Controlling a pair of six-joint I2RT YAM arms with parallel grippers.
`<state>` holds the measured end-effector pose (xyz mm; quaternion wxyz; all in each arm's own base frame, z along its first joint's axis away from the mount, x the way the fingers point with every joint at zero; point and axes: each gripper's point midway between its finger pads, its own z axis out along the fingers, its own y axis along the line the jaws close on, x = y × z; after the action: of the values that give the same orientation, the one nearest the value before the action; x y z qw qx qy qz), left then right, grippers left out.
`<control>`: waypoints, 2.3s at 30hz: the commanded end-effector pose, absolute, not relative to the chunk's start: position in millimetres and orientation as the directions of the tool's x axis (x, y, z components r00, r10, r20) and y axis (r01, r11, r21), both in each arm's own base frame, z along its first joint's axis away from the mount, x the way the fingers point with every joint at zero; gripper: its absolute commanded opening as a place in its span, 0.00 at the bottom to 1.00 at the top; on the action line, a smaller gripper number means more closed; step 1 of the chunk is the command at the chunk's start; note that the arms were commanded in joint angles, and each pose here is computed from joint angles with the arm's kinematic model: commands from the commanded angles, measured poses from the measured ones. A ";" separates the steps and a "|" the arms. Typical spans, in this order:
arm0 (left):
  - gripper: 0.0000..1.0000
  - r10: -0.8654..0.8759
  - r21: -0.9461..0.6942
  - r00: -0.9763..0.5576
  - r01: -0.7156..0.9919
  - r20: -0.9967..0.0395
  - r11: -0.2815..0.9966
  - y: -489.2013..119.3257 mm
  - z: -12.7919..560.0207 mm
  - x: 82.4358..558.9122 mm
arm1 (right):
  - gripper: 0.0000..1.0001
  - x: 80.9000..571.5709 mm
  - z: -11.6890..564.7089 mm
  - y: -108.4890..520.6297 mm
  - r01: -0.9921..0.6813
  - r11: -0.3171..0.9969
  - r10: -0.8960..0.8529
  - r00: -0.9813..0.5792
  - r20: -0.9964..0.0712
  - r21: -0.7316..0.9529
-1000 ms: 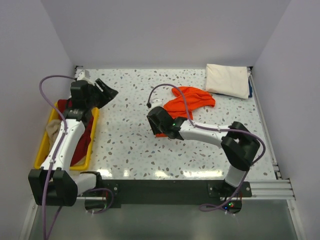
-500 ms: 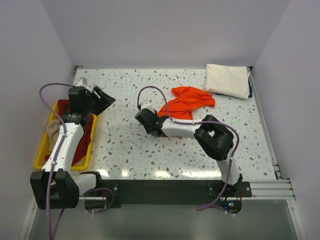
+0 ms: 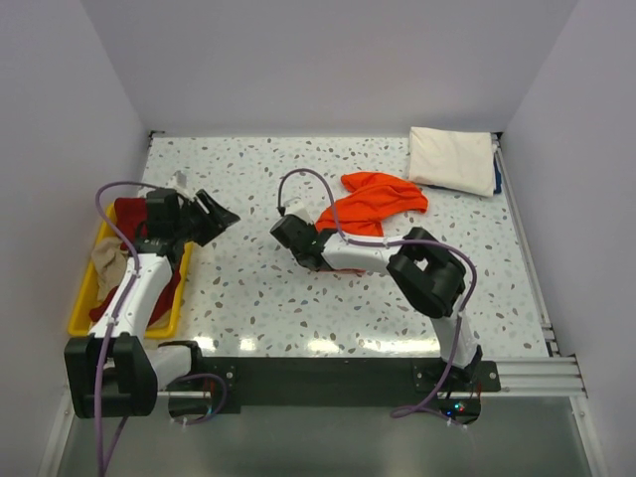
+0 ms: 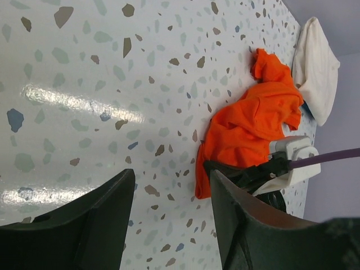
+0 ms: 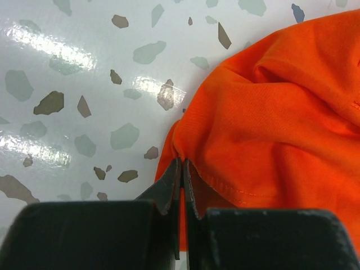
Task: Fold and stack the t-shirts
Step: Flatten the tshirt out
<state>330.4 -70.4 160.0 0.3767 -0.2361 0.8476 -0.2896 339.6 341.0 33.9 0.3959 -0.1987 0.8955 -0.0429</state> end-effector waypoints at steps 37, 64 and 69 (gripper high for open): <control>0.31 -0.182 -0.459 -0.889 0.035 -0.420 0.888 -297.1 32.3 326.8 | 0.00 300.6 314.1 75.2 0.152 0.986 0.104 -0.297 -0.949 0.060; 0.25 -0.463 -0.484 -0.609 -0.144 -0.644 0.863 -96.1 201.4 373.8 | 0.00 307.7 381.0 43.0 0.240 0.966 0.149 -0.197 -0.969 0.100; 0.53 -0.458 -0.468 -0.648 -0.173 -0.609 0.867 -93.8 172.1 357.3 | 0.00 304.5 359.0 47.4 0.220 0.971 0.145 -0.251 -0.957 0.090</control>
<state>366.5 -92.1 176.4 0.3834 -0.1885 0.8861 -0.1798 310.8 50.9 363.3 0.6034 0.1117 0.7888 -0.0342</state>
